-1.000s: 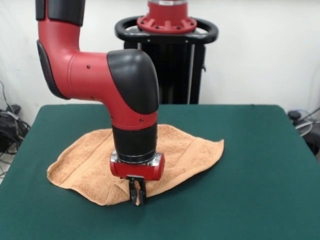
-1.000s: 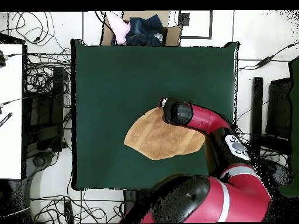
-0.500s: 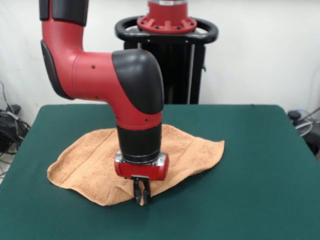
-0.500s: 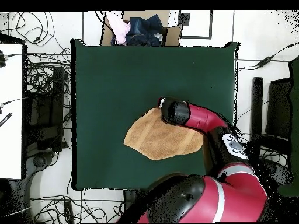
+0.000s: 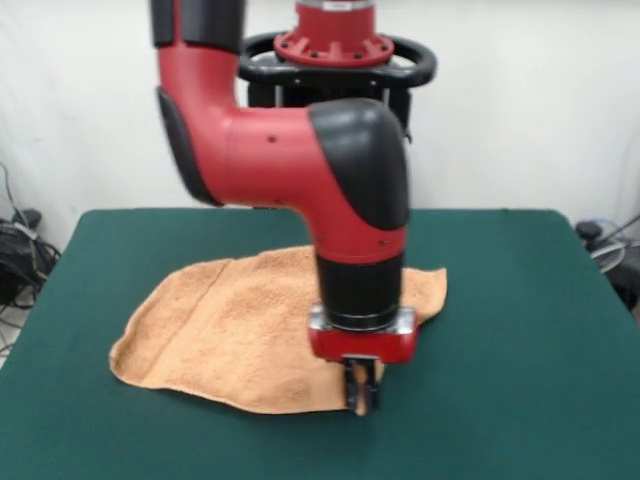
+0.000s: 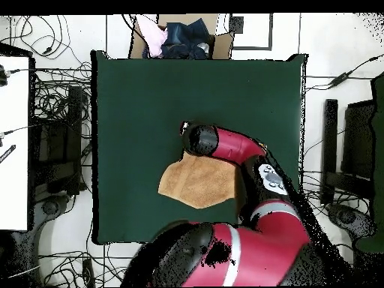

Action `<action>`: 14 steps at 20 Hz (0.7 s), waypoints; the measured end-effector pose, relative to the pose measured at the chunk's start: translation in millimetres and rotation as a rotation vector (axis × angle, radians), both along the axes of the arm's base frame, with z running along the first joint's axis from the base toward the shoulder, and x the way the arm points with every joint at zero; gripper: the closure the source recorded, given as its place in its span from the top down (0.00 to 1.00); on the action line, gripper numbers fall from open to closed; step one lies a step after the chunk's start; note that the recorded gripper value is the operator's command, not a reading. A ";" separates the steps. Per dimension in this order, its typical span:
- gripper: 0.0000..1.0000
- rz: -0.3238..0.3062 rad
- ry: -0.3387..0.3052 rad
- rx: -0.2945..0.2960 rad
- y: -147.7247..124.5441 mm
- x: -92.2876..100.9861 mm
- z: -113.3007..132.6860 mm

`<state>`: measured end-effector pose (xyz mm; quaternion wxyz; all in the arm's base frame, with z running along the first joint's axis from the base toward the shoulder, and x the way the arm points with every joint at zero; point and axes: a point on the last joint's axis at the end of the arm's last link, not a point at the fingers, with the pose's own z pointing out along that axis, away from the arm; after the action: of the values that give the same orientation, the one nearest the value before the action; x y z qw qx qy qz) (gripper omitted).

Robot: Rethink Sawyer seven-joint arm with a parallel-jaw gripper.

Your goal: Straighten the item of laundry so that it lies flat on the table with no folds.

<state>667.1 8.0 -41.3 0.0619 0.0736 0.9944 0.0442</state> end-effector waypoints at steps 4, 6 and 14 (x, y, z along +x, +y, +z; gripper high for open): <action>0.00 -0.003 0.015 -0.006 31.3 0.1 2.7; 0.00 -0.014 0.024 -0.002 46.6 0.6 4.5; 0.00 -0.084 0.060 0.004 67.8 1.4 9.1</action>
<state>668.5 75.7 -32.1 0.0337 0.1168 0.9917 0.0414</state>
